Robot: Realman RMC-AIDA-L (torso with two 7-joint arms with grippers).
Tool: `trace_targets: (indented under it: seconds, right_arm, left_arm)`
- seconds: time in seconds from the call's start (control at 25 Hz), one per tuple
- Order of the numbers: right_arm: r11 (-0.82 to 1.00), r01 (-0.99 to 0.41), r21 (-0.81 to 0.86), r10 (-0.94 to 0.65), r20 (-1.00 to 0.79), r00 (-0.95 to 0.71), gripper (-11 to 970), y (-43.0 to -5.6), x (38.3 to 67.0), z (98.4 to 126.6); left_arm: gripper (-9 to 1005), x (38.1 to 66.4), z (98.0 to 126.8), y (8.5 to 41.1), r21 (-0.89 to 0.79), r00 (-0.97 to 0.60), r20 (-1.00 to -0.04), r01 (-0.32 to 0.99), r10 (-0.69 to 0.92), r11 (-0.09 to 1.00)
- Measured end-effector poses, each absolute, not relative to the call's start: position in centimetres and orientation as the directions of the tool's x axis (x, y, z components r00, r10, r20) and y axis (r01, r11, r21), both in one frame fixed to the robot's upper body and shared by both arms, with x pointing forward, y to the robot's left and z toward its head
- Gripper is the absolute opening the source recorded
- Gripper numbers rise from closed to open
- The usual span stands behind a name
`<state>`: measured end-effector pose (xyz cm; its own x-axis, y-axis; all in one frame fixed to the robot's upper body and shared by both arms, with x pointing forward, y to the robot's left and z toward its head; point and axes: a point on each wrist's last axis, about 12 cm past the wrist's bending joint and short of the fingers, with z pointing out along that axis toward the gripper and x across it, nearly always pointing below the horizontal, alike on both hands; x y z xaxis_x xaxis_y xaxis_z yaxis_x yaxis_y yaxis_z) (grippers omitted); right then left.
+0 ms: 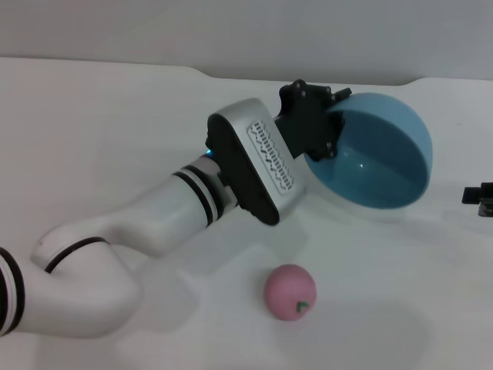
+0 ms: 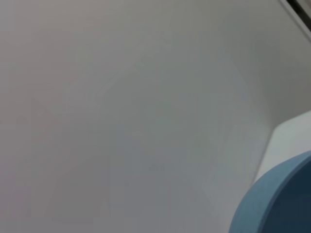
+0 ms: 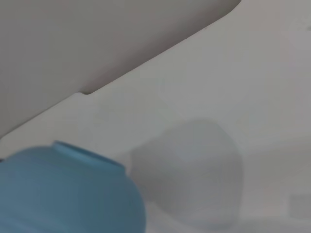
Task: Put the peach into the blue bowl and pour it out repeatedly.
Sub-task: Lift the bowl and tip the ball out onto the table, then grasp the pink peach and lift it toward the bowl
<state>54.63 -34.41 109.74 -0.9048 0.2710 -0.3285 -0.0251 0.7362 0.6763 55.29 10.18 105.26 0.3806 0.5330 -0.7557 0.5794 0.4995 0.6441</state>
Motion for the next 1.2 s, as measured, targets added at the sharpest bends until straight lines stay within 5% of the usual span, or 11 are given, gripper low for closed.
trace_targets:
  seconds: [0.2, 0.44, 0.68, 1.2]
  right_arm:
    - [0.735, -0.046, 0.677, 0.243, -0.326, -0.913, 496, -33.8, 54.8, 109.7]
    - [0.758, -0.132, 0.639, 0.11, -0.324, -0.94, 501, -31.6, 55.6, 109.7]
    - [0.738, -0.295, 0.607, -0.059, -0.377, -0.924, 505, -28.7, 56.7, 109.8]
    - [0.479, -0.694, 0.537, -0.419, -0.555, -0.719, 515, -20.8, 57.2, 109.2]
  left_arm:
    - [-1, 57.1, 106.1, 10.7, 0.541, 0.261, -0.831, 0.583, 0.491, 0.606]
    - [-1, 61.7, 107.4, 11.4, 0.378, -0.069, -0.853, 0.6, 0.517, 0.705]
    - [-1, 64.3, 109.3, 13.8, 0.236, -0.364, -0.76, 0.618, 0.539, 0.75]
    - [-2, 64.7, 113.3, 20.0, 0.106, -0.642, -0.491, 0.627, 0.589, 0.772]
